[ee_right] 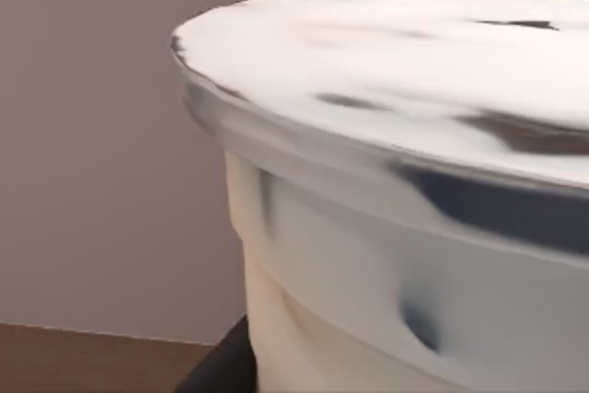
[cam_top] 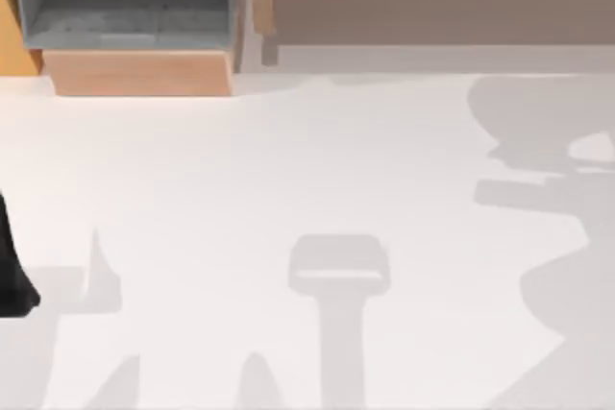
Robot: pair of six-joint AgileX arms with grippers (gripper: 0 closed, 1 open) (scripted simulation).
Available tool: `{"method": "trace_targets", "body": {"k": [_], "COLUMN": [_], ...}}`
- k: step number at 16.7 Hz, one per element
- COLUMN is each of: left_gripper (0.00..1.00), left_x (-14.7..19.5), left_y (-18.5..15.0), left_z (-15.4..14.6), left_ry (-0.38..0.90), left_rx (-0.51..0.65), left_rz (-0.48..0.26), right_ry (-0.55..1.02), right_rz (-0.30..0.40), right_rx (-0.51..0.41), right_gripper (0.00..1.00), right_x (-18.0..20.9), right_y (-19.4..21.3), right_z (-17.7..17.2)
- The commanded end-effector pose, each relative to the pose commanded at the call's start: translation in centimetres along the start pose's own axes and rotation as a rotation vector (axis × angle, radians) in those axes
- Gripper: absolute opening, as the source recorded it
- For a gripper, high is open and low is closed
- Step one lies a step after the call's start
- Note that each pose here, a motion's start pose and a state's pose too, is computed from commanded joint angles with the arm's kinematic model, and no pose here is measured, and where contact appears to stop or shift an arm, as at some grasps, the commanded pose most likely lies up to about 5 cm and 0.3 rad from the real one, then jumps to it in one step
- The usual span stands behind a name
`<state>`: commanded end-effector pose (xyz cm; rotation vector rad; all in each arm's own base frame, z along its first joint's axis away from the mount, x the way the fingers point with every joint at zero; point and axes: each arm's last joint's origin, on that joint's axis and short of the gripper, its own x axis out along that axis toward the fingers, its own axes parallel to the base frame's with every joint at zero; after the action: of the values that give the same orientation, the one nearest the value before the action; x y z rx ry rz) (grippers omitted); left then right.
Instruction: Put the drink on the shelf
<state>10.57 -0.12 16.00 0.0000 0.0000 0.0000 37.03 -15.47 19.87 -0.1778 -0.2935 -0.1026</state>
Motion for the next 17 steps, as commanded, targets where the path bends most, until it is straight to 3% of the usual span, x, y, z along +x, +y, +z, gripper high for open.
{"method": "trace_targets", "body": {"k": [8, 13, 17], "left_gripper": [1.0, 1.0, 1.0], "left_x": [0.0, 0.0, 0.0], "left_y": [0.0, 0.0, 0.0], "left_z": [0.0, 0.0, 0.0], "left_ry": [0.0, 0.0, 0.0], "left_rx": [0.0, 0.0, 0.0], "left_rz": [0.0, 0.0, 0.0], "right_ry": [0.123, 0.228, 0.285], "right_rz": [0.038, 0.074, 0.092], "right_rx": [0.12, 0.152, 0.153], "right_gripper": [0.0, 0.0, 0.0], "right_x": [5.3, 5.5, 4.6], "right_y": [15.4, 24.8, 30.0], "right_z": [4.3, 7.2, 9.4]}}
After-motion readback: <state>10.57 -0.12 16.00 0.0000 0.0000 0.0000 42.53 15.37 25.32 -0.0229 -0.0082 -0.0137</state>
